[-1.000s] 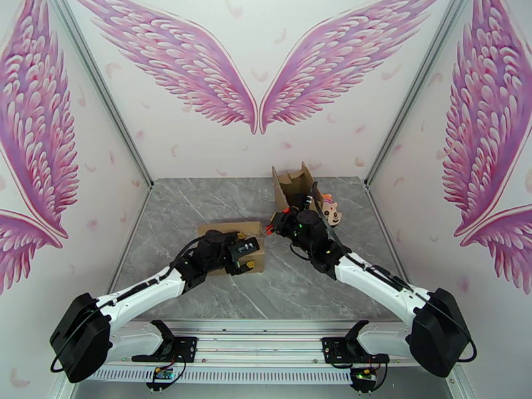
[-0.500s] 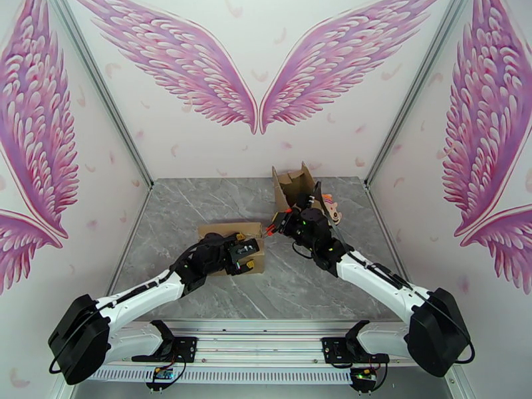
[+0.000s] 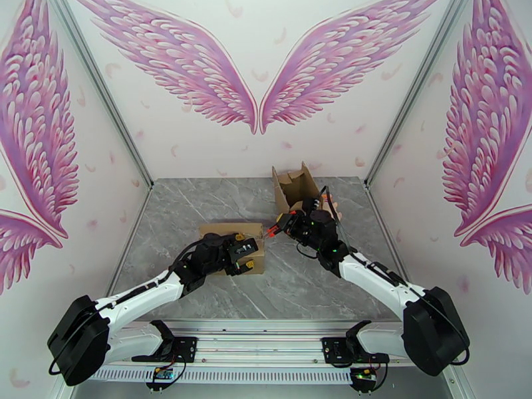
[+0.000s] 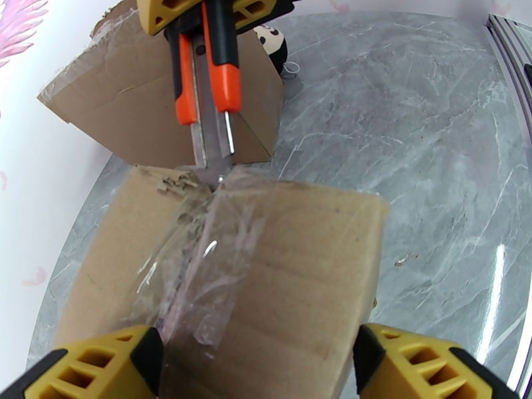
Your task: Unpack the express box
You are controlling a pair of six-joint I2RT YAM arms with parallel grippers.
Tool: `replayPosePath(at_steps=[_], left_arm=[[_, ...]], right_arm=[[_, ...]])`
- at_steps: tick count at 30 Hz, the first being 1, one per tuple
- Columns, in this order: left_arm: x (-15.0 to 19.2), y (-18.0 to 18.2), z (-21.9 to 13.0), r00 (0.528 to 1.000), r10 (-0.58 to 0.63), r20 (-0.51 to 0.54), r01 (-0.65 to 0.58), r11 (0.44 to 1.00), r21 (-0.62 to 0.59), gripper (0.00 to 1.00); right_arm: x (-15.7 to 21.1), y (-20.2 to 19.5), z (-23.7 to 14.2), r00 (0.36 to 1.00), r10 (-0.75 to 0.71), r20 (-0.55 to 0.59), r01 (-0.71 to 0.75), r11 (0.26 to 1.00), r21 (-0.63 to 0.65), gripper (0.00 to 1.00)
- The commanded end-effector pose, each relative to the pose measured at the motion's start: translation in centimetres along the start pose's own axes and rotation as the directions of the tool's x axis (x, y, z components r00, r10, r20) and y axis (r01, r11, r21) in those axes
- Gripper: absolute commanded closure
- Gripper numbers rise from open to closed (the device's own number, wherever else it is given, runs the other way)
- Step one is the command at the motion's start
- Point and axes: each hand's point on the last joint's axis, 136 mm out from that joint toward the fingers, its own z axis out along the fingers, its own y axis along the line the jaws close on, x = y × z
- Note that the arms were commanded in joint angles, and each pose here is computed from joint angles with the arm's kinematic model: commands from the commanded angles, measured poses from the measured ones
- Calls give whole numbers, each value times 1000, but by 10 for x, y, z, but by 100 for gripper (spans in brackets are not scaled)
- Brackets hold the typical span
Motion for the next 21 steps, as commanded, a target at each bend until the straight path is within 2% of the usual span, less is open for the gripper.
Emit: replayPosePath(at_steps=[1,5,14,21], left_arm=[[7,25,-4,999,-44,-29,40,993,-110,22],[9,30,-4,998,-57,-41,51,990,-135,22],[8,39,-5,995,-88,-48,78,982,-172,23],[1,31,-2,994,-100,-31,96,989,-116,24]], right_arm=[[49,-22,-1,972,86,-218,-76,996,55,100],[49,-28,-5,964,120,-236,-106,992,72,100],[30,-24,-27,978,43,-205,-18,992,121,100],[36,-21,-26,978,67,-197,-48,994,99,100]])
